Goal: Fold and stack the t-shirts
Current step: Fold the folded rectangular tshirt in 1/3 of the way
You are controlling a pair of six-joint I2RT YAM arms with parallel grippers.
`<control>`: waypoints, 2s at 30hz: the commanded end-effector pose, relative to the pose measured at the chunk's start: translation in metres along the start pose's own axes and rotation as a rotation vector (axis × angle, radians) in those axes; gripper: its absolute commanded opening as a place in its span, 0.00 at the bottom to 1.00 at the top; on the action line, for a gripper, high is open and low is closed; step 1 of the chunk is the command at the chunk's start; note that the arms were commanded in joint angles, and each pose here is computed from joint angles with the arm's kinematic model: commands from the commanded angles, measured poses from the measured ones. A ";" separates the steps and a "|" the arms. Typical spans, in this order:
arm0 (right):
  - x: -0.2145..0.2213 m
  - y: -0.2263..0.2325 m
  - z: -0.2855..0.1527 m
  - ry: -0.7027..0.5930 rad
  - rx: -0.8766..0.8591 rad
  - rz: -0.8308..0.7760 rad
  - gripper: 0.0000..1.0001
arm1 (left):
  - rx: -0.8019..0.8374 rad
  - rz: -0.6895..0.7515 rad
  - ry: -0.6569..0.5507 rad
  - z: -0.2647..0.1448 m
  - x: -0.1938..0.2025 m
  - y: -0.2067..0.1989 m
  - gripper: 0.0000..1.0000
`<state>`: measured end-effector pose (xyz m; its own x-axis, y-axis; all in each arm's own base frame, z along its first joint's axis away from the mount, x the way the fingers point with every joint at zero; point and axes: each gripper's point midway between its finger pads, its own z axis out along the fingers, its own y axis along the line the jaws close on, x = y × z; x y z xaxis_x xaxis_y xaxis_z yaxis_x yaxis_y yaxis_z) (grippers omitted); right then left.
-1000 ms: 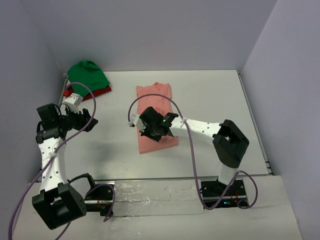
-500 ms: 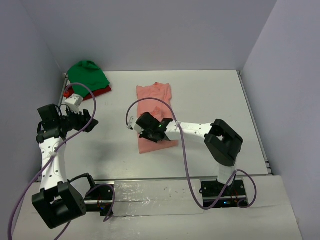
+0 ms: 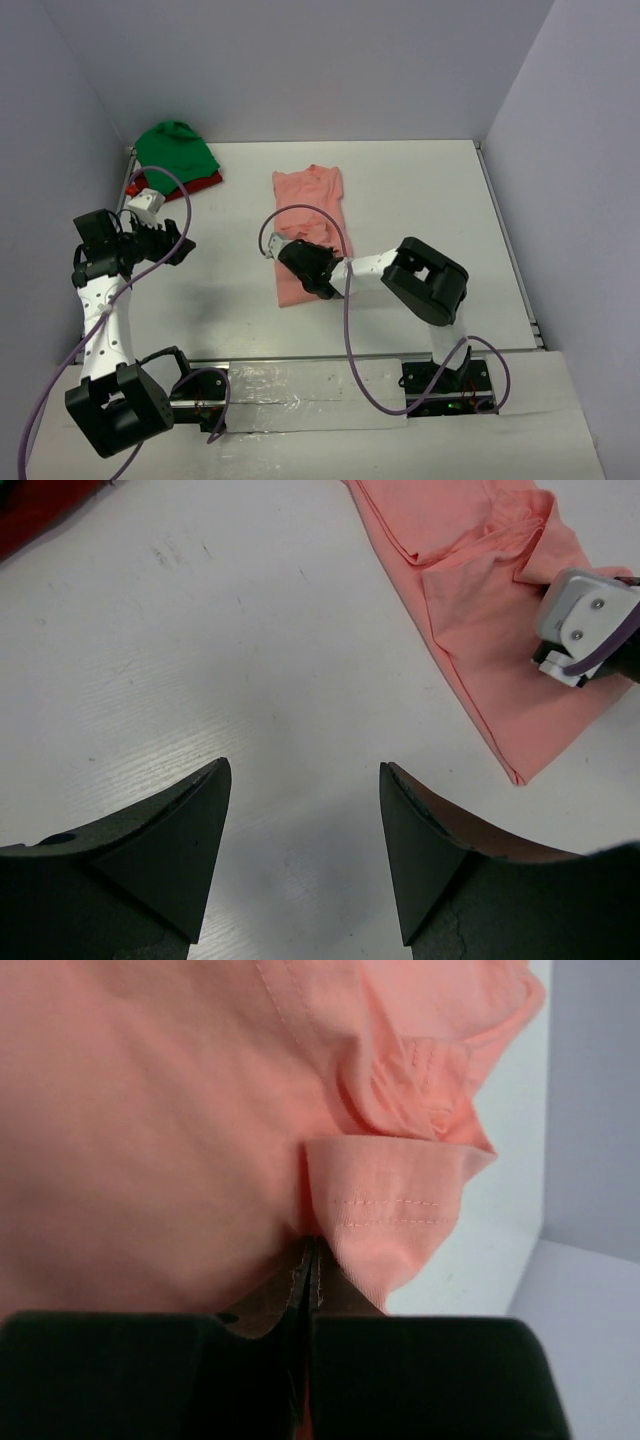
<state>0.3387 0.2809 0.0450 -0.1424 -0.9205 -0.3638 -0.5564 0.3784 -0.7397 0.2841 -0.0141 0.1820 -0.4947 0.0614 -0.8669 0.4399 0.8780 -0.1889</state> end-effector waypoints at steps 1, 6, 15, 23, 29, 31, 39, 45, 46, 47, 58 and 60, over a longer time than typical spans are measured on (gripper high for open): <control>-0.003 -0.038 0.005 -0.013 0.256 -0.017 0.00 | 0.020 0.033 -0.042 -0.004 -0.010 -0.004 0.70; 0.011 -0.062 0.010 0.016 0.422 -0.007 0.00 | 0.028 0.033 -0.043 -0.005 -0.009 -0.005 0.70; 0.010 -0.110 -0.007 -0.010 0.628 0.026 0.00 | 0.046 0.030 -0.041 -0.005 -0.007 -0.007 0.70; 0.019 -0.129 -0.008 0.015 0.664 0.071 0.00 | 0.043 0.037 -0.047 -0.007 -0.008 -0.007 0.70; 0.052 -0.118 0.019 0.139 0.512 0.076 0.00 | 0.047 0.040 -0.051 -0.009 -0.010 -0.008 0.70; 0.075 -0.111 0.032 0.242 0.362 0.197 0.00 | 0.049 0.039 -0.052 -0.010 -0.010 -0.009 0.70; 0.087 -0.173 0.004 0.181 0.435 0.392 0.00 | 0.062 0.044 -0.058 -0.012 -0.012 -0.013 0.70; 0.060 -0.235 -0.052 -0.021 0.563 0.525 0.13 | 0.063 0.047 -0.062 -0.013 -0.012 -0.013 0.70; 0.050 -0.225 -0.051 -0.063 0.458 0.492 0.16 | 0.065 0.047 -0.063 -0.013 -0.012 -0.013 0.70; 0.040 -0.229 -0.065 -0.125 0.411 0.520 0.29 | 0.064 0.049 -0.066 -0.013 -0.013 -0.014 0.70; 0.016 -0.110 -0.106 -0.280 -0.134 0.165 0.54 | 0.049 0.051 -0.073 -0.015 -0.014 -0.011 0.70; 0.033 -0.081 -0.105 -0.261 -0.146 0.043 0.54 | 0.050 0.052 -0.072 -0.014 -0.014 -0.011 0.70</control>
<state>0.3269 0.2129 0.2001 -0.0352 -0.7282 -0.6844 -0.5689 0.5776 -0.5854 0.2760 -0.0162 0.1929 -0.4543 0.0598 -0.8888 0.4772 0.8589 -0.1861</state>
